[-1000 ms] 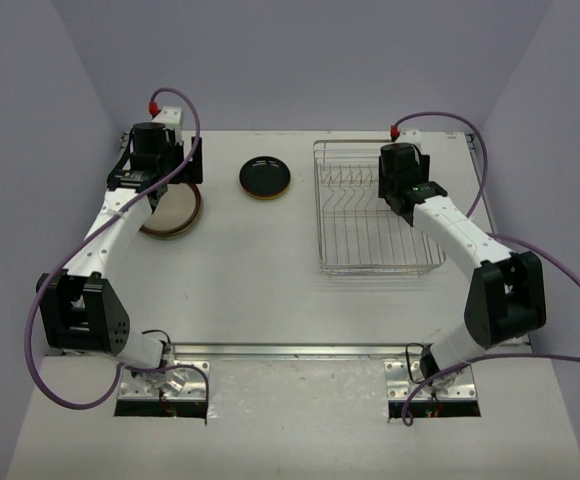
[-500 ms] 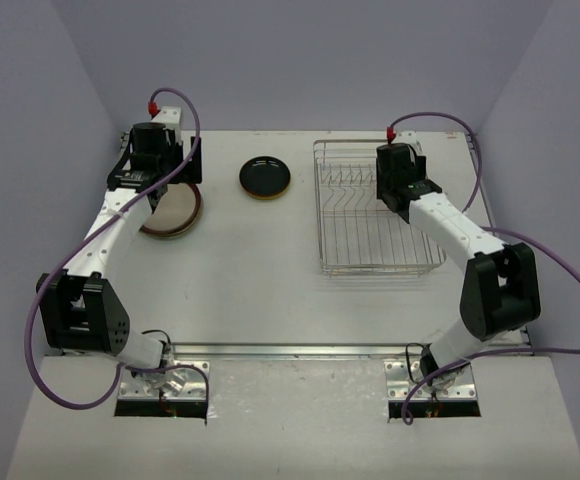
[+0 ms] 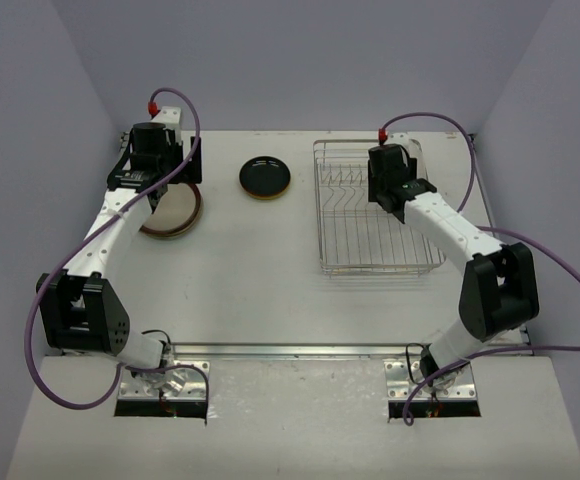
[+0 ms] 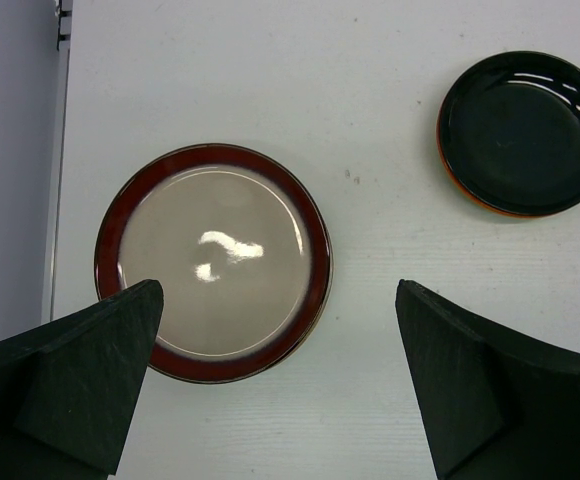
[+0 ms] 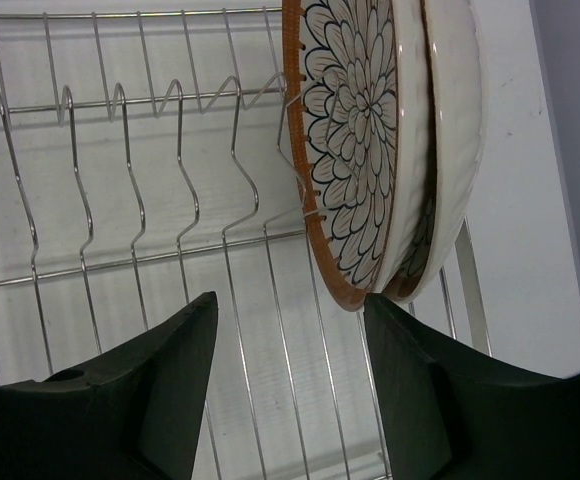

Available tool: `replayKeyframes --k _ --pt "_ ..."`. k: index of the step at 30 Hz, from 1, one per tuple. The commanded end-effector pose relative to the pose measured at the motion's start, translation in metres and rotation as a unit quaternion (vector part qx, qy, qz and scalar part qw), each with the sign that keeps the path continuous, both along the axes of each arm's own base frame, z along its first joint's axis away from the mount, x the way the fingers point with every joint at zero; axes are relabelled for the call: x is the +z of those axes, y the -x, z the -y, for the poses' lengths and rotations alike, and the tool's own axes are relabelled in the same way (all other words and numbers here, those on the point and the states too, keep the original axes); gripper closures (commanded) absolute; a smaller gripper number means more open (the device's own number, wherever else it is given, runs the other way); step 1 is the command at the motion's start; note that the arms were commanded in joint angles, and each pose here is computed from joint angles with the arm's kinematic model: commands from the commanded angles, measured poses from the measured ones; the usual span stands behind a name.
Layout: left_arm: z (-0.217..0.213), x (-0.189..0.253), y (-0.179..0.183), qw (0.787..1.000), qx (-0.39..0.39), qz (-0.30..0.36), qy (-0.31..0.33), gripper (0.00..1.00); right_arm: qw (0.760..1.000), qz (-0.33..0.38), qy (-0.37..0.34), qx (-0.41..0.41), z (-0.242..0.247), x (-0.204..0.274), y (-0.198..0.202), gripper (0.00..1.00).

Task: Unload the plates from the dish rack

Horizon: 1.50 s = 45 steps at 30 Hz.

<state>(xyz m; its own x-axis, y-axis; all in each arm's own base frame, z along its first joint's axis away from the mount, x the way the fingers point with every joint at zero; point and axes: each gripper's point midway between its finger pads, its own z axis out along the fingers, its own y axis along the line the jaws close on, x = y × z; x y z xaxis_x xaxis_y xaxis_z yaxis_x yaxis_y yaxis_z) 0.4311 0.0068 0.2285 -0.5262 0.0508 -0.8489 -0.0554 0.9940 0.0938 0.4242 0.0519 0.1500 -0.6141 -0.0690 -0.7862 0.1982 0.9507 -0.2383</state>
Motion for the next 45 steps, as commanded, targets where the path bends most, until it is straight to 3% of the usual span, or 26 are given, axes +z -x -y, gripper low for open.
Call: replayKeyframes --k 1,19,25,36,40,45 --pt "0.003 0.023 -0.007 0.999 -0.003 0.039 -0.001 0.0 0.999 0.043 -0.013 -0.012 -0.002 0.027 -0.01 0.39" --pt "0.002 0.026 -0.009 0.999 -0.003 0.042 -0.007 0.0 0.994 0.058 0.069 -0.054 0.031 0.021 -0.039 0.39" --pt "0.002 0.025 -0.011 0.999 -0.003 0.042 -0.005 0.0 0.989 0.107 0.093 -0.035 0.029 0.031 -0.056 0.39" --pt "0.003 0.027 -0.013 0.999 -0.007 0.041 -0.005 0.0 0.97 0.108 0.218 0.017 0.027 0.028 -0.079 0.4" --pt "0.004 0.026 -0.014 0.999 -0.008 0.039 -0.005 0.0 0.962 0.098 0.253 0.013 0.032 0.022 -0.082 0.45" --pt "0.004 0.027 -0.014 0.999 -0.008 0.04 -0.006 0.0 0.951 0.092 0.294 0.013 0.037 0.02 -0.084 0.64"
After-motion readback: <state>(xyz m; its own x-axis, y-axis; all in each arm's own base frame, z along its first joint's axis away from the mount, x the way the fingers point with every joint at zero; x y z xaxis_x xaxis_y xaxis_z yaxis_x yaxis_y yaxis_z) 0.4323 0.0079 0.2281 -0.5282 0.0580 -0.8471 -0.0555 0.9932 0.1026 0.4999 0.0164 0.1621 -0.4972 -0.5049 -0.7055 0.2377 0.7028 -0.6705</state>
